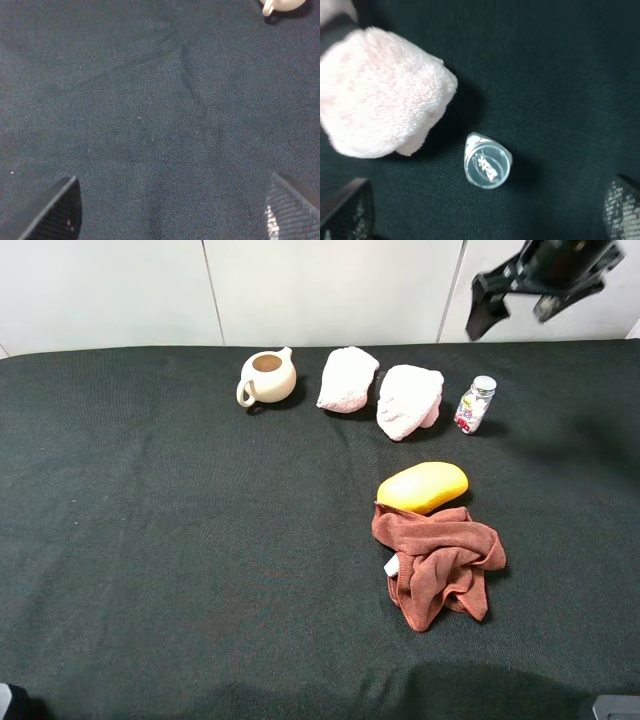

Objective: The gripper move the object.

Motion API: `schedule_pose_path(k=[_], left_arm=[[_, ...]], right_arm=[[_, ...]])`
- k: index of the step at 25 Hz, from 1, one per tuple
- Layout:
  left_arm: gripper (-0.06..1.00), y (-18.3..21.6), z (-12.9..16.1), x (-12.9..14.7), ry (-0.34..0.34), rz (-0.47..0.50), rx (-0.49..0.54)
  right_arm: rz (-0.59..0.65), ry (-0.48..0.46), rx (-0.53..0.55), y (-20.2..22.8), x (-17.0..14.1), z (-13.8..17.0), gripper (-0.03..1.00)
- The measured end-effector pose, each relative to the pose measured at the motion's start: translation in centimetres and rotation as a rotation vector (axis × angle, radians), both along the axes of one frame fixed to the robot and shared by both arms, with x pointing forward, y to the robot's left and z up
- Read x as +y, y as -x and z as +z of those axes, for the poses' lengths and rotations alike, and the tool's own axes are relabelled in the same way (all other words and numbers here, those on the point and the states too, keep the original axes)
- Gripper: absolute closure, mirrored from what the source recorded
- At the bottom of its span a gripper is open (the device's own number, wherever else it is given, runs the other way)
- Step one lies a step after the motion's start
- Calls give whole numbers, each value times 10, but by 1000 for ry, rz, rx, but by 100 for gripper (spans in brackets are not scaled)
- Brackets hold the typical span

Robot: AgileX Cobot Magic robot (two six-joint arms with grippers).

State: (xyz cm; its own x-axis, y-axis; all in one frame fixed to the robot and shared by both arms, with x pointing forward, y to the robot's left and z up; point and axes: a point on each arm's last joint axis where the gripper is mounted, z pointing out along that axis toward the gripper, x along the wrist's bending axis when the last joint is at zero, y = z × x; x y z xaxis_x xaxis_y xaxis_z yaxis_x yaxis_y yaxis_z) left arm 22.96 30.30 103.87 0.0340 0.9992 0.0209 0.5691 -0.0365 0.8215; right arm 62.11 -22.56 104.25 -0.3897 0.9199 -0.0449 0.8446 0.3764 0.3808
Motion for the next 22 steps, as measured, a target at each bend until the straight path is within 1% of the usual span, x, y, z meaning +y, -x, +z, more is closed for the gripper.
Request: schedule_pose_path(k=[6, 14, 20, 22], left_arm=[[21, 0, 0, 0, 0, 0, 0], [21, 0, 0, 0, 0, 0, 0], [21, 0, 0, 0, 0, 0, 0], [21, 0, 0, 0, 0, 0, 0]], right_arm=[[-4, -19, -72, 36, -6, 59, 27], [-57, -27, -116, 97, -19, 119, 27], [-100, -64, -302, 158, -33, 171, 27], [-130, -63, -366, 181, -39, 184, 27]])
